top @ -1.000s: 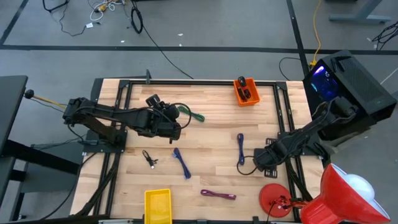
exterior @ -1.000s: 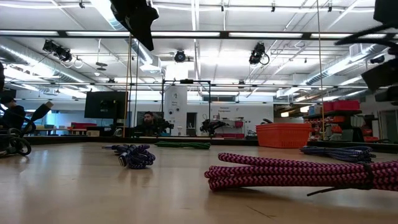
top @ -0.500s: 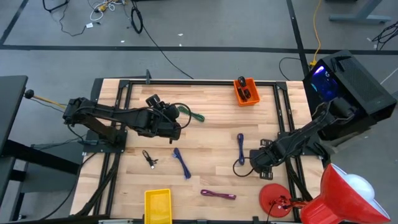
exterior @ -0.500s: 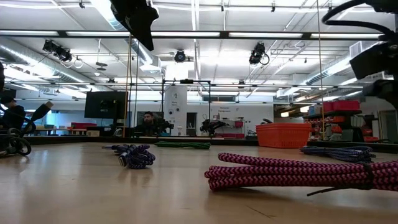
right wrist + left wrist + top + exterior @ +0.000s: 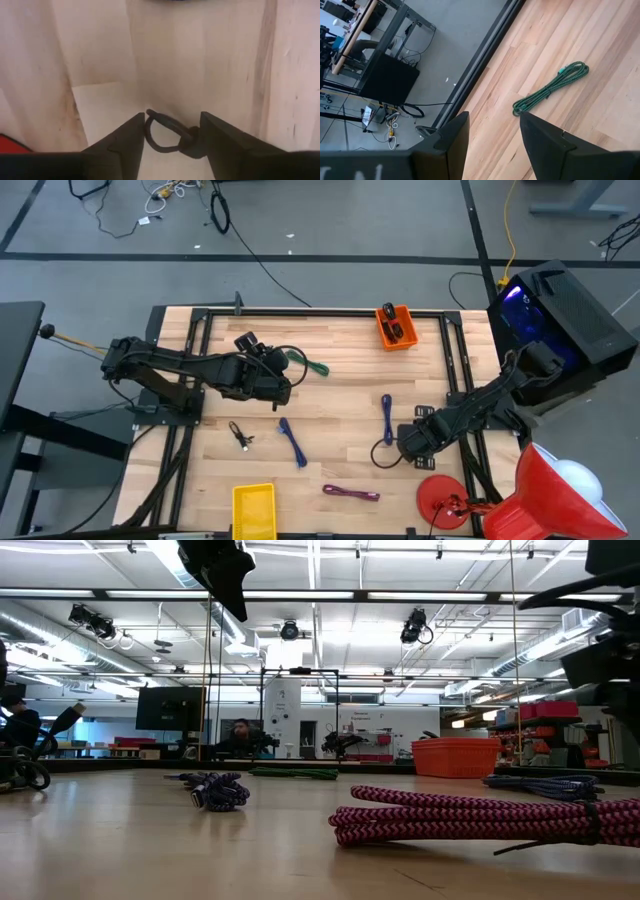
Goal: Pick & Place USB Port
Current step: Put the black charger cable into the orange bin
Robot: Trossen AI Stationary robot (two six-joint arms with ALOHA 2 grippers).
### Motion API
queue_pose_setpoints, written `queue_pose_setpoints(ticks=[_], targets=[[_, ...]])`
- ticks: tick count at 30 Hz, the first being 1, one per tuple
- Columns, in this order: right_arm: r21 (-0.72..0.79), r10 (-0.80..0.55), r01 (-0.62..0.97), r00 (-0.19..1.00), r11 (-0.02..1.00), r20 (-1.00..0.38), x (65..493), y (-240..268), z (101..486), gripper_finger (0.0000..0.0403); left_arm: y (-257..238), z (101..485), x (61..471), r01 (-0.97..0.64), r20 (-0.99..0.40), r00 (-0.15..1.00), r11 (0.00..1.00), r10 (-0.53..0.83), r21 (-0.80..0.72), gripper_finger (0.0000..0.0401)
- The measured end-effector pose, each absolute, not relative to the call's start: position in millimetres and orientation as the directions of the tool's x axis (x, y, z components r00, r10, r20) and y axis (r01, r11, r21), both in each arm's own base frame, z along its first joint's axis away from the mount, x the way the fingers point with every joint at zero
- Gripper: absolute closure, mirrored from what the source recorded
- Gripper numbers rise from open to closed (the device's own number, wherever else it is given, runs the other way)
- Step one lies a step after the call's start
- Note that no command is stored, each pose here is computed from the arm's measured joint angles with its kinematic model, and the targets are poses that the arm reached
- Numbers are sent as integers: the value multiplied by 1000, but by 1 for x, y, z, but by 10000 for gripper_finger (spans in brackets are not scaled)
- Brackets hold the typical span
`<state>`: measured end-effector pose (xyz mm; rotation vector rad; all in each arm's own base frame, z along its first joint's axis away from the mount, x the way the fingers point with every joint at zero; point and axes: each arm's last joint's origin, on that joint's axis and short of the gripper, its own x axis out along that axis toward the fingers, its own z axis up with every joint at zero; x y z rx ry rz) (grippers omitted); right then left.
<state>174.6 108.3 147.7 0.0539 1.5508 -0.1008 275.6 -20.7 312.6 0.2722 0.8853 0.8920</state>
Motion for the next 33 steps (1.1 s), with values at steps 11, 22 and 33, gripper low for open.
queue_pose_setpoints(ticks=[11,22,33], targets=[[-31,-33,75,23,997,-999,177,106,148,395,-21,313,276,-561,-555,313,622,770,547,220],[-153,-165,107,111,982,-980,194,66,165,401,-21,313,276,-560,-555,313,622,770,547,220],[-442,-563,367,360,818,-744,223,-22,252,403,-21,313,276,-561,-555,314,622,771,547,220]])
